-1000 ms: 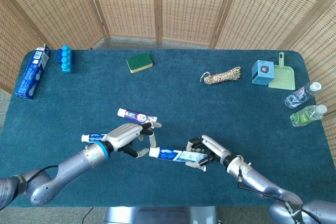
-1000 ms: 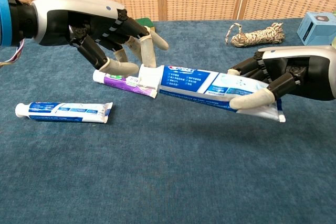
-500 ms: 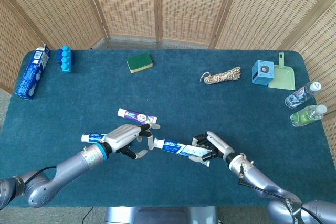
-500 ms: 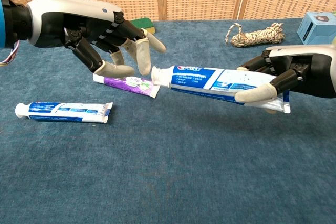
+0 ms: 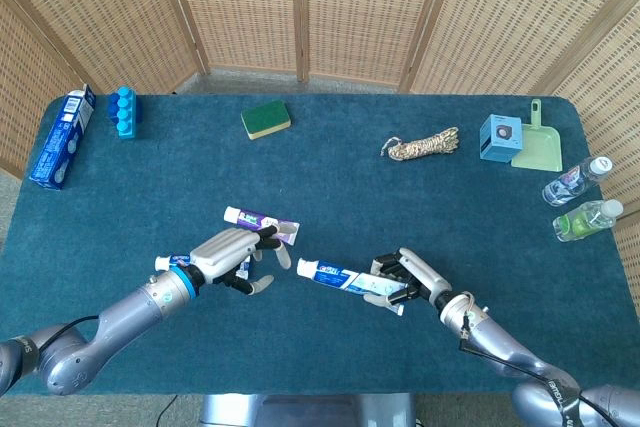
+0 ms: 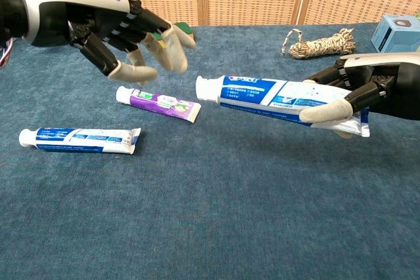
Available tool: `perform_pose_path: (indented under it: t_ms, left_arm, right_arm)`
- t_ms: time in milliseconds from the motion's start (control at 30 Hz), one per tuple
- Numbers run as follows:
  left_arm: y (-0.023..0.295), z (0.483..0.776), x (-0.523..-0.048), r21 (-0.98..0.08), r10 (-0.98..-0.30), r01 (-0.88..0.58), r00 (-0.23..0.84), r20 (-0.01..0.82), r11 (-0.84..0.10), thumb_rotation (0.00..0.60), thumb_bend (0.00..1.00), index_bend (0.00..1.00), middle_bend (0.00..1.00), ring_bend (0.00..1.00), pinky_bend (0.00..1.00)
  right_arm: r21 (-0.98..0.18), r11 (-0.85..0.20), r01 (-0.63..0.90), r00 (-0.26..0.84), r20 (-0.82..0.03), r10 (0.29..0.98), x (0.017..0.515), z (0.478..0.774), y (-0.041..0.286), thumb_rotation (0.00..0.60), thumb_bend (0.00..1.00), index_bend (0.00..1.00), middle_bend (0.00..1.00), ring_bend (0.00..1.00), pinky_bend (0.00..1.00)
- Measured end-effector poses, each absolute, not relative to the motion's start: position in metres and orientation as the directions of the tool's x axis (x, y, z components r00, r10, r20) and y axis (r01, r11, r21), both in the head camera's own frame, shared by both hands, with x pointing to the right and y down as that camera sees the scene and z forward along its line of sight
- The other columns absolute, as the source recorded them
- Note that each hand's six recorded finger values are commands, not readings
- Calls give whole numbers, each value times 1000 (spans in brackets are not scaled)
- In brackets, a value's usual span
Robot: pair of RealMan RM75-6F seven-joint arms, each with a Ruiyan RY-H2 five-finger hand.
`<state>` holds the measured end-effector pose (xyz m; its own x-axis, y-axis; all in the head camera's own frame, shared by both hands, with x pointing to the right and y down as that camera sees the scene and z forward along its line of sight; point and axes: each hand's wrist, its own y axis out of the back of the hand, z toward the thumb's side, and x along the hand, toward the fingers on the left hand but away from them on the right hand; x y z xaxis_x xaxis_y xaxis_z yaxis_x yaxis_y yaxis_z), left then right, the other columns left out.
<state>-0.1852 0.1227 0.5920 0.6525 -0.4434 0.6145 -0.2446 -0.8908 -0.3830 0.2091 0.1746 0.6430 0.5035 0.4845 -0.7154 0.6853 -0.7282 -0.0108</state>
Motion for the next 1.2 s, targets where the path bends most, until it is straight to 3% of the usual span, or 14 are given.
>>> perform_pose_path:
  t_ms: [200,1200]
  left_arm:
    - [120,595,-184,-407,-453,-233,648,612,-883,600,414,255,90,238,385]
    - [132,597,-168,-358,-404,-216,674,619,-909,600,413,281,85,239,397]
  right_arm:
    - [3,-727,686,516,-707,484,206,639,175,600,526,929,803,792,700]
    - [11,-704,710,509,-699,502,208,634,166,600,530,930,806,795,700]
